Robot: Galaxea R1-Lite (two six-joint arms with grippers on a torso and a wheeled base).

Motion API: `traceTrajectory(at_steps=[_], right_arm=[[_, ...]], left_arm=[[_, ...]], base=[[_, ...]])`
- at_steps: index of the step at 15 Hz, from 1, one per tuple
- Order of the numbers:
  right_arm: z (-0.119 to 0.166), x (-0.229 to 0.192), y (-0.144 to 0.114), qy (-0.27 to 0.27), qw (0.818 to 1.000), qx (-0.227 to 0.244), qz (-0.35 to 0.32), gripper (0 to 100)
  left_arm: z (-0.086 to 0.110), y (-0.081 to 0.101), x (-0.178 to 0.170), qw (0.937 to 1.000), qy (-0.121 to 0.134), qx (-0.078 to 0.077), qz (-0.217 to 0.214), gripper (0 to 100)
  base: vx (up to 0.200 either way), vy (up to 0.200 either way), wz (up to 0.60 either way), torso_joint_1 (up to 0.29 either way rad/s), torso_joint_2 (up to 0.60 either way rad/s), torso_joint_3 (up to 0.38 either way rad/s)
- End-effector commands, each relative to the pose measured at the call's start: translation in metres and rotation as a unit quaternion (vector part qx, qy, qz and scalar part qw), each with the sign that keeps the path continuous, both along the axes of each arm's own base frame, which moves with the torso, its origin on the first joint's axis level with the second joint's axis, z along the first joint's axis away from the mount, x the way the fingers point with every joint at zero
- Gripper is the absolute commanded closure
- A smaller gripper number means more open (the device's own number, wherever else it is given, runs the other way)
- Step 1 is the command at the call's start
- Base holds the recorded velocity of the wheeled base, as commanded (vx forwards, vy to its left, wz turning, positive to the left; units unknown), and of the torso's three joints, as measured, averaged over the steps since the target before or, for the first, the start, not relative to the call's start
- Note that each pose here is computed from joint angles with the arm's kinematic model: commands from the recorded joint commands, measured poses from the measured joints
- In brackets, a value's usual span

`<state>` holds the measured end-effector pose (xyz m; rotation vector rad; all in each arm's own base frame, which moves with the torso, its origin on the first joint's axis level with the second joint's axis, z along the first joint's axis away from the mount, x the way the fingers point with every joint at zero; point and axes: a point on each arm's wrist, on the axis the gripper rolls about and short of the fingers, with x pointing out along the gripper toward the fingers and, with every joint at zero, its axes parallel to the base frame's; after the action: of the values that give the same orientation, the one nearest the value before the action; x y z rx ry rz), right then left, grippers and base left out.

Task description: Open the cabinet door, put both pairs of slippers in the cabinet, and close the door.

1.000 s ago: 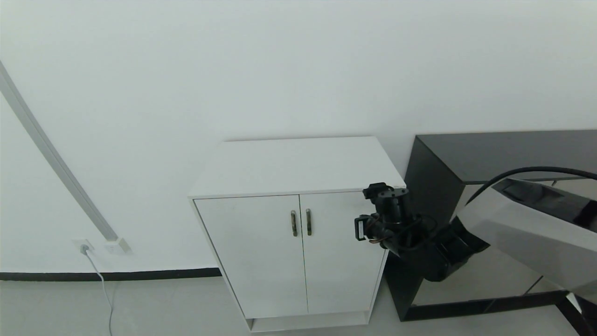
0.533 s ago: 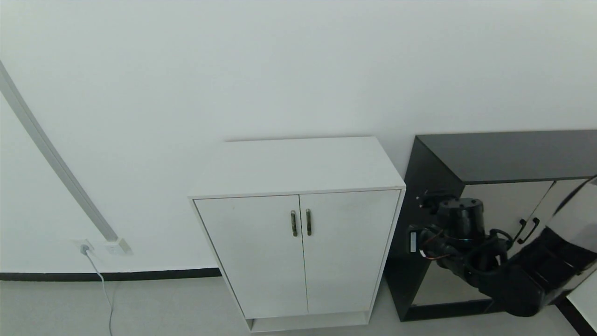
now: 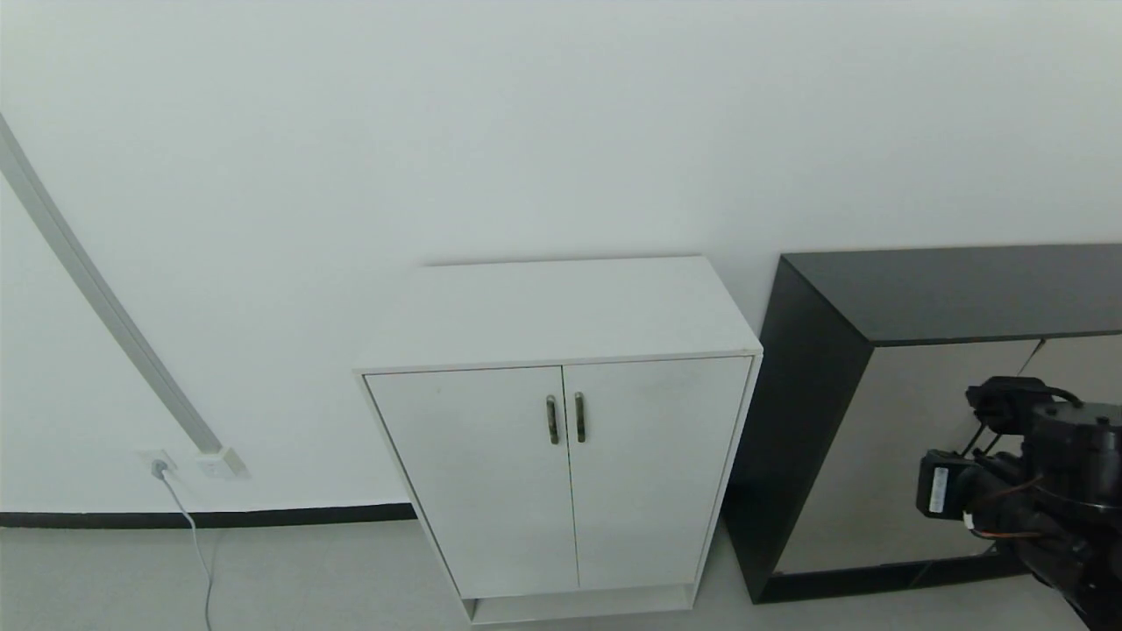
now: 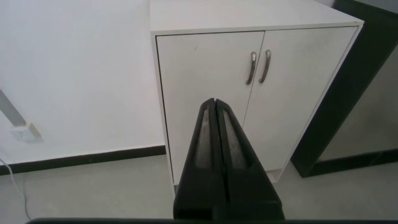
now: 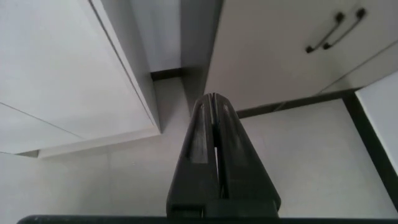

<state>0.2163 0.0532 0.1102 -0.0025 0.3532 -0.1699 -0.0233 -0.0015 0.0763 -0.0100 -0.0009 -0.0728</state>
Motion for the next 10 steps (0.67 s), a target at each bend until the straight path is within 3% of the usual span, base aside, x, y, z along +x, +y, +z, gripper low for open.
traceTrajectory(at_steps=[1, 10], right_arm=[[0.015, -0.037, -0.012, -0.033, 0.999, 0.003, -0.002, 100], [0.023, -0.143, -0.042, -0.035, 0.999, 0.003, 0.007, 100]], left_arm=[[0.000, 0.000, 0.000, 1.0000, 0.001, 0.000, 0.001, 100], [0.000, 0.000, 0.000, 1.0000, 0.001, 0.000, 0.000, 100]], base=[[0.000, 0.000, 0.00, 0.000, 0.00, 0.000], [0.000, 0.000, 0.00, 0.000, 0.00, 0.000]])
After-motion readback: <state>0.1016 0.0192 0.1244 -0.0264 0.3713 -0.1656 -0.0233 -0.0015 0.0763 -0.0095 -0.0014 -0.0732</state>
